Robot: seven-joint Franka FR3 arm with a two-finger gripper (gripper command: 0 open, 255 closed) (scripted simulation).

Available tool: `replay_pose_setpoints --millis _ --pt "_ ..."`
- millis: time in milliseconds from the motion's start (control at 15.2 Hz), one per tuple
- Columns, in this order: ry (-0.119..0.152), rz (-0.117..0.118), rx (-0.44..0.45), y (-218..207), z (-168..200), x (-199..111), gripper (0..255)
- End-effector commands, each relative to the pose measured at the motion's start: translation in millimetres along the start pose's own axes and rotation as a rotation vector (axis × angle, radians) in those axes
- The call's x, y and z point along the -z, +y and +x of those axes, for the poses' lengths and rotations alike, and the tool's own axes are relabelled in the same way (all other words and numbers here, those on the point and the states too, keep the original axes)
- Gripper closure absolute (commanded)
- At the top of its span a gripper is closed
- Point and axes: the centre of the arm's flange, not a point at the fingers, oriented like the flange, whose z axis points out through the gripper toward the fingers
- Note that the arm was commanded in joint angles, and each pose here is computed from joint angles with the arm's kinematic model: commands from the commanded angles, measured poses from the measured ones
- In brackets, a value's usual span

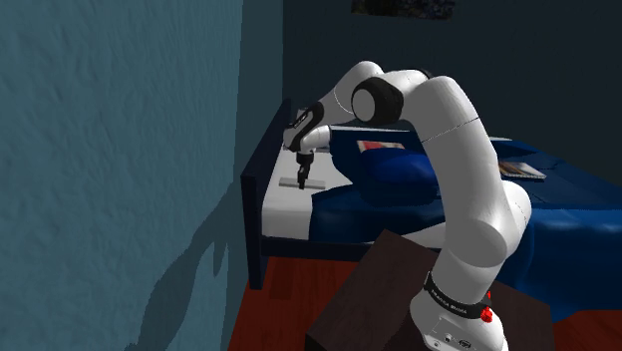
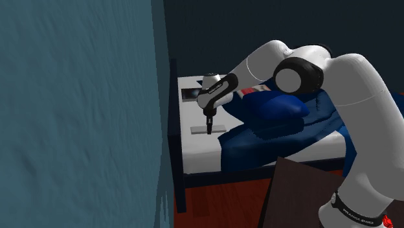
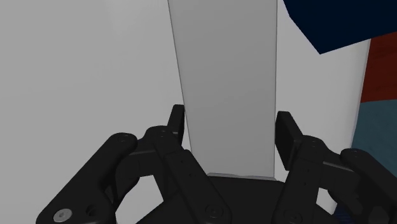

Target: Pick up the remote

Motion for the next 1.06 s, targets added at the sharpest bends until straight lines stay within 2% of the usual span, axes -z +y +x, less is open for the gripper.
replay_pose_setpoints --millis 0,858,990 --pt "0.000 0.000 0.000 0.1 -0.5 7.1 255" --pt "0.000 0.000 0.000 1.5 -0.4 75.7 255" --pt "0.000 0.000 0.000 1.5 -0.4 76.5 255"
